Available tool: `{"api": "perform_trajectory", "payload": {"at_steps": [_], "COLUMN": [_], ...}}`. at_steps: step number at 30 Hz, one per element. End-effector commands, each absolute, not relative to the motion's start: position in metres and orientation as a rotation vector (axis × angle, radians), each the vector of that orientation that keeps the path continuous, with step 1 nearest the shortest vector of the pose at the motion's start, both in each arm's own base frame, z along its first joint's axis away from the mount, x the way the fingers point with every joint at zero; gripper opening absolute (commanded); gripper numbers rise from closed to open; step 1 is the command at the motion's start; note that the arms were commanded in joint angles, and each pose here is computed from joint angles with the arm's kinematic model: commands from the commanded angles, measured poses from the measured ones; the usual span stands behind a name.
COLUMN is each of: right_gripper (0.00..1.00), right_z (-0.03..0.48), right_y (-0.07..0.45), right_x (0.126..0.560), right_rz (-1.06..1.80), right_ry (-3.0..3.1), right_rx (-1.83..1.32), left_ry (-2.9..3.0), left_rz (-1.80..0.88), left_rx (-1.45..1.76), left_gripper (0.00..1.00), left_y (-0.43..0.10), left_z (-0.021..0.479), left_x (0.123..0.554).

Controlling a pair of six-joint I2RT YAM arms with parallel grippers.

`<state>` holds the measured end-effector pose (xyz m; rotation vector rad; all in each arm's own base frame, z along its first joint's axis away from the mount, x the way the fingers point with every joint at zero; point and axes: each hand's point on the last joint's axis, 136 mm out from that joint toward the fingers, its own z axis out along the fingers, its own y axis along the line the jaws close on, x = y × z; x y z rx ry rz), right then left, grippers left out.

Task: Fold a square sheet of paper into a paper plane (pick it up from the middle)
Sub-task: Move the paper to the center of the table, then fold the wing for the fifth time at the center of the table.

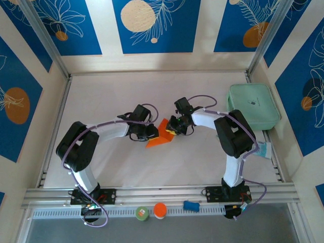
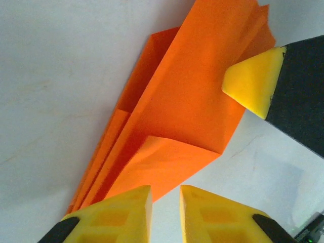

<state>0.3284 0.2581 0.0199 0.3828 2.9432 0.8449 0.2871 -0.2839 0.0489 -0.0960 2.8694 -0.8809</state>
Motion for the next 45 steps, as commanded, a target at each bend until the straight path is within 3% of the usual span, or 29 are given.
{"api": "perform_trajectory", "payload": {"at_steps": [1, 8, 12, 16, 27, 38, 45], "right_gripper": [0.23, 0.29, 0.43, 0.48, 0.48, 0.45, 0.45], "right_z": [0.023, 0.065, 0.074, 0.068, 0.039, 0.031, 0.031], "right_y": [0.264, 0.261, 0.247, 0.233, 0.248, 0.257, 0.256], "right_x": [0.323, 0.328, 0.317, 0.3, 0.279, 0.281, 0.279], "right_rz": [0.88, 1.02, 1.016, 0.97, 0.847, 0.813, 0.812], "right_ry": [2.975, 2.818, 2.761, 2.771, 2.907, 2.948, 2.95], "right_rx": [0.338, 0.374, 0.462, 0.604, 0.691, 0.666, 0.667], "left_ry": [2.907, 2.902, 2.907, 2.93, 2.977, 2.858, 2.902], "left_rz": [-0.793, -0.733, -0.736, -0.723, -0.712, -0.884, -0.792], "left_rx": [-0.109, -0.222, -0.296, -0.365, -0.438, -0.304, -0.342], "left_gripper": [0.2, 0.13, 0.11, 0.11, 0.11, 0.21, 0.17], "left_y": [-0.273, -0.266, -0.262, -0.258, -0.254, -0.272, -0.258], "left_z": [0.035, 0.014, 0.005, -0.001, -0.008, 0.049, 0.025], "left_x": [0.285, 0.294, 0.29, 0.285, 0.275, 0.285, 0.278]}}
